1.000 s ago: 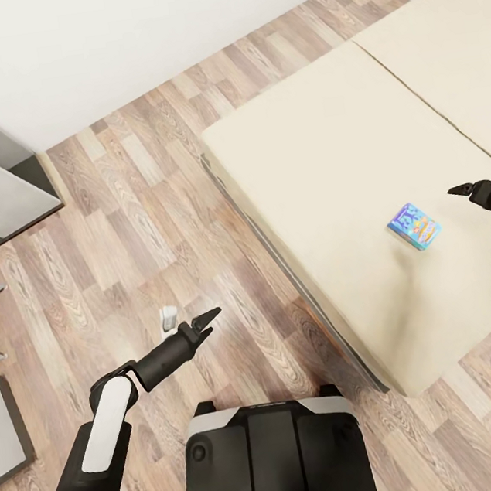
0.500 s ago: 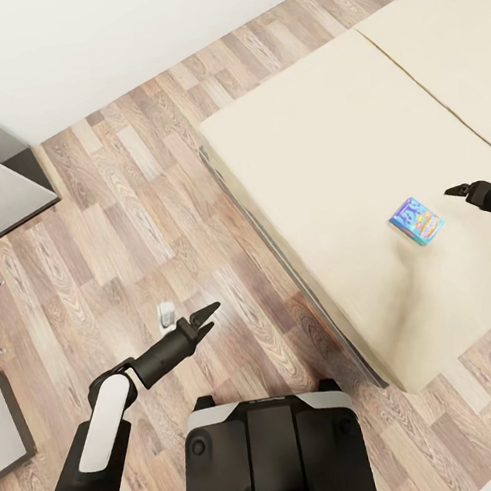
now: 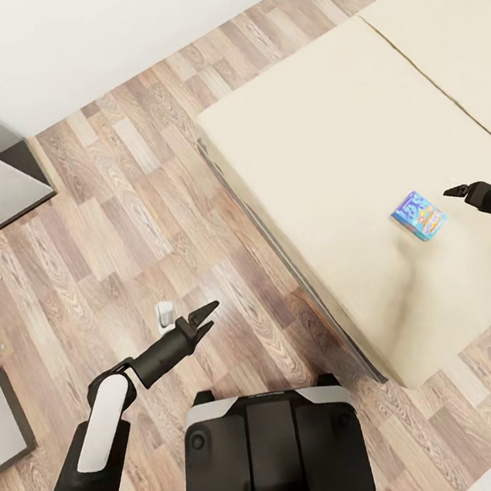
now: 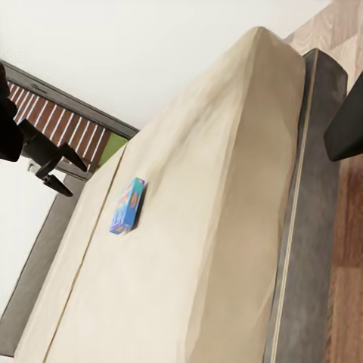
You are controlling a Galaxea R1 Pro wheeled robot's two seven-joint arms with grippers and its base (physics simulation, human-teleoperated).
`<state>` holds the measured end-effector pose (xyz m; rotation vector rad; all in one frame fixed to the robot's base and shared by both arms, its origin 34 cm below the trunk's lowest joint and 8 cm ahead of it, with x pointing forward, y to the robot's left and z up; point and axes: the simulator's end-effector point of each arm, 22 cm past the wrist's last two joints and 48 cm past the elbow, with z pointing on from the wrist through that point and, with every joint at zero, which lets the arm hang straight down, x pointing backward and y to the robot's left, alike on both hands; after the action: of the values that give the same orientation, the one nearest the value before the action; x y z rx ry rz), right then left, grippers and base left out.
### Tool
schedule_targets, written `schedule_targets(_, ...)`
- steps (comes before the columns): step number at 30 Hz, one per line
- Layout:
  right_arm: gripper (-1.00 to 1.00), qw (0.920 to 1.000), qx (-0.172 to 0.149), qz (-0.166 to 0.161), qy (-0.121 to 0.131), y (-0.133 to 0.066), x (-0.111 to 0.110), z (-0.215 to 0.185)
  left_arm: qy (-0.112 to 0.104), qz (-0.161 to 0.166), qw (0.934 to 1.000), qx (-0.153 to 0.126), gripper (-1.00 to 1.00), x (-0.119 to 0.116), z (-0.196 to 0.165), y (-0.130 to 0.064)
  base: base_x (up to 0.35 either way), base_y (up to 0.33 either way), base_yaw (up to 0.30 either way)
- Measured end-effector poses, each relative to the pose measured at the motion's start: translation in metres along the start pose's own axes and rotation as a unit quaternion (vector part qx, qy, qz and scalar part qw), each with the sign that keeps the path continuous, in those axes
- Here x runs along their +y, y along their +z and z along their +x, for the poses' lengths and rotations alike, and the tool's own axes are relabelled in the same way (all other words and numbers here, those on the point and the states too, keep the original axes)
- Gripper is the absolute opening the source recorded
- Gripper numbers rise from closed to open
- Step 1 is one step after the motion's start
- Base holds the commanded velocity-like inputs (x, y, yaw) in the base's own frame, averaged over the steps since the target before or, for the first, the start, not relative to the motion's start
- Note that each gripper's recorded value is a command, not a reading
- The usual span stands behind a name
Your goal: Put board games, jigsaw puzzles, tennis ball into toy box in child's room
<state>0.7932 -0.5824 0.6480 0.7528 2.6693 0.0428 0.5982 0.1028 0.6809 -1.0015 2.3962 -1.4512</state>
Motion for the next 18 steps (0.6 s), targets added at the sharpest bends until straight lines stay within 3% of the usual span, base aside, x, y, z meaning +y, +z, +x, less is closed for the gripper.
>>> schedule_targets(18,1.0,1.0,0.003,0.004,0.001,0.014,-0.007,0.009,-0.01,-0.01,0.9999,0.005,1.0,0.017,0.005,0.003,0.0,0.0,0.0)
